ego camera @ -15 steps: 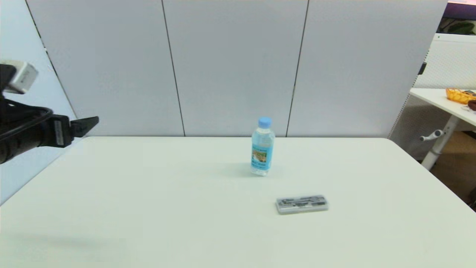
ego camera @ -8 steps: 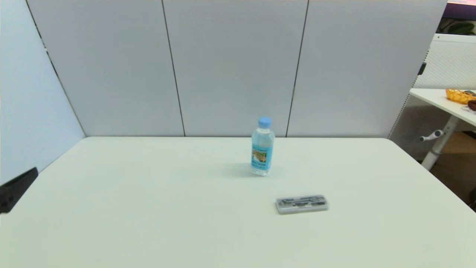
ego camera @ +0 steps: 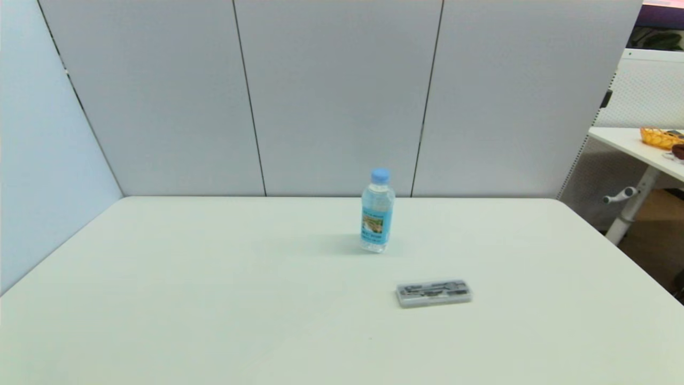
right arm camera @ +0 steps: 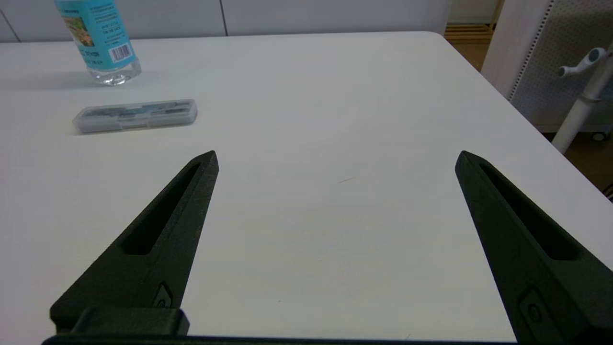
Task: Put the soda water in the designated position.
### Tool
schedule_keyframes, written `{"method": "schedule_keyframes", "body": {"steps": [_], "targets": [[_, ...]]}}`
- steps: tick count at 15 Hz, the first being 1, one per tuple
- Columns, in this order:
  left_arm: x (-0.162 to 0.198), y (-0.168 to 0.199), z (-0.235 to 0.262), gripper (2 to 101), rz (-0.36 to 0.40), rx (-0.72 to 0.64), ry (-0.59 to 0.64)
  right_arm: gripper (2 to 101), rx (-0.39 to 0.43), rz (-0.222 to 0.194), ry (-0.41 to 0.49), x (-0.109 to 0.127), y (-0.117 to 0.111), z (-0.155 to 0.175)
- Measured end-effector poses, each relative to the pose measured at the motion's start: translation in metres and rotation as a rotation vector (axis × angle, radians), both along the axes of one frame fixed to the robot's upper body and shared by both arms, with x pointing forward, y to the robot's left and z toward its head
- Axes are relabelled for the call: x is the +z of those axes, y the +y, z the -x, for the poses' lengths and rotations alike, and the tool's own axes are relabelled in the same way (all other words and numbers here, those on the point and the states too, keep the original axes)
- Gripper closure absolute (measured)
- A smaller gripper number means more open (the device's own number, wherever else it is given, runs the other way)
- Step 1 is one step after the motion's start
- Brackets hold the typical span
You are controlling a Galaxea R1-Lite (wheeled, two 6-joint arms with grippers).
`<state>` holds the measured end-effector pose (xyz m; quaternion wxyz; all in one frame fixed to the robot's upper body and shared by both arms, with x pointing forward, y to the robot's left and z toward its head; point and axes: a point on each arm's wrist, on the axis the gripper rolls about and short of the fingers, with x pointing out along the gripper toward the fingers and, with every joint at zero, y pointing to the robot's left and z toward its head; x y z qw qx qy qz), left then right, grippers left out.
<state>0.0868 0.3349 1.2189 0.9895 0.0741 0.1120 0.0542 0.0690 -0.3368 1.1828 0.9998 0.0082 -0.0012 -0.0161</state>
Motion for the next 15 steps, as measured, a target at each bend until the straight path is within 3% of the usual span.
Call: {"method": "schedule_keyframes", "body": {"steps": [4, 6, 9, 15], "targets": [[-0.017, 0.0, 0.012, 5.4, 0.0, -0.045, -0.019, 4.3, 0.0, 0.0, 0.0, 0.0, 0.0, 0.0], [-0.022, 0.0, 0.017, 5.4, 0.002, -0.068, -0.088, 4.3, 0.0, 0.0, 0.0, 0.0, 0.0, 0.0], [-0.03, -0.002, 0.017, 5.4, 0.051, -0.118, -0.216, 4.3, 0.0, 0.0, 0.0, 0.0, 0.0, 0.0], [-0.036, -0.001, 0.018, 5.4, 0.148, -0.103, -0.233, 4.3, 0.0, 0.0, 0.0, 0.0, 0.0, 0.0]]}}
